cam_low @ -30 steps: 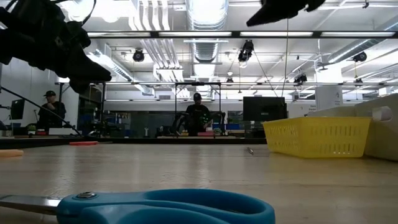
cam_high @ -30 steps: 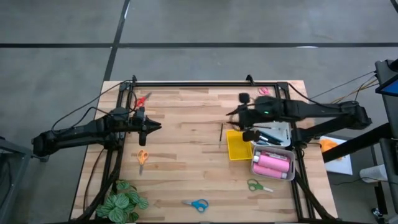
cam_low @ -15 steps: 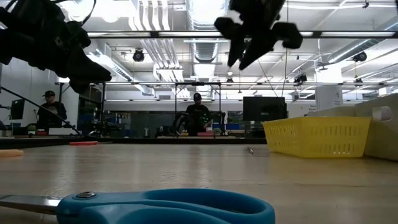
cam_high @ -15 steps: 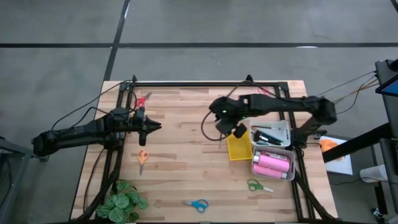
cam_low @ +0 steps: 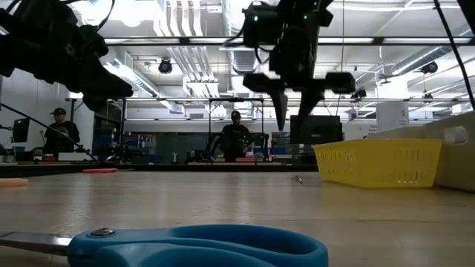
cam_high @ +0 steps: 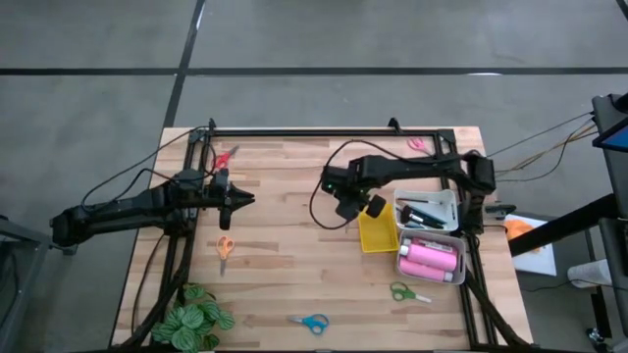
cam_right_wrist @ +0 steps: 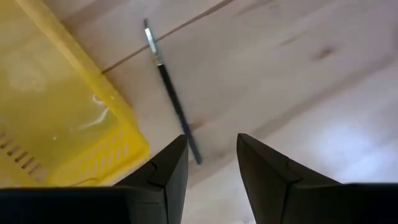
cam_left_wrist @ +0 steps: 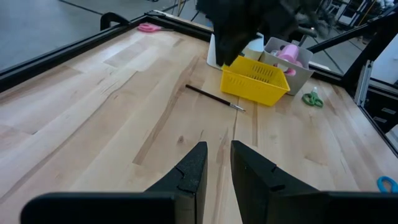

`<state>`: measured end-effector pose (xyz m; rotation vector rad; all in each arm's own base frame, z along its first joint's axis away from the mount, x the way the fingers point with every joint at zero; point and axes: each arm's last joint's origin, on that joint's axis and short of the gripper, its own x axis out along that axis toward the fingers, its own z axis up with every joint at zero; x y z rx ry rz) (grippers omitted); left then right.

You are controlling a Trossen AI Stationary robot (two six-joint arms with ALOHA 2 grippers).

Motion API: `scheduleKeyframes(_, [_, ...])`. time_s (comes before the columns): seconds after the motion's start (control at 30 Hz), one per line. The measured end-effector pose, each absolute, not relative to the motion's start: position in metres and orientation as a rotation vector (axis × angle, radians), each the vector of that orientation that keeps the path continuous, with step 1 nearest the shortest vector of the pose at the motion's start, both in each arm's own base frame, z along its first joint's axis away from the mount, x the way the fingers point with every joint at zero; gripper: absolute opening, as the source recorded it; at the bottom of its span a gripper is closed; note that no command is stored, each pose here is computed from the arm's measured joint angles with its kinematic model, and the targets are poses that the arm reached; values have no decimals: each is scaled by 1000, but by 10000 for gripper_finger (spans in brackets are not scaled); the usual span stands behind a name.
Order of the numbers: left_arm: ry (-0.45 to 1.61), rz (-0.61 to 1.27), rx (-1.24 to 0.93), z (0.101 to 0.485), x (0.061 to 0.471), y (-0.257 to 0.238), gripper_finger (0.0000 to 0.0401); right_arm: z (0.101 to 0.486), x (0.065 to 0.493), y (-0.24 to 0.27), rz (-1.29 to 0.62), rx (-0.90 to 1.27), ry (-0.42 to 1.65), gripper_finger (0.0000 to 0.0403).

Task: Pick & Place Paint Supplies
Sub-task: Put the black paint brush into the white bin

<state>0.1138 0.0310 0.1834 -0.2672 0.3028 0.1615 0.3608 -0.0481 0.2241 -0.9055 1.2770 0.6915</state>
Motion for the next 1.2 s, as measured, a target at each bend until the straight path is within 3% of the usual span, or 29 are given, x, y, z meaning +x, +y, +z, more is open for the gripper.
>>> scheduleKeyframes(0.57, [310, 162, -269, 183, 114, 31, 72, 173, 365, -77, 892, -941, 1338, 134])
scheduleKeyframes(1.2, [375, 168, -286, 177, 111, 30, 72, 153, 368, -92, 984, -944, 1282, 134])
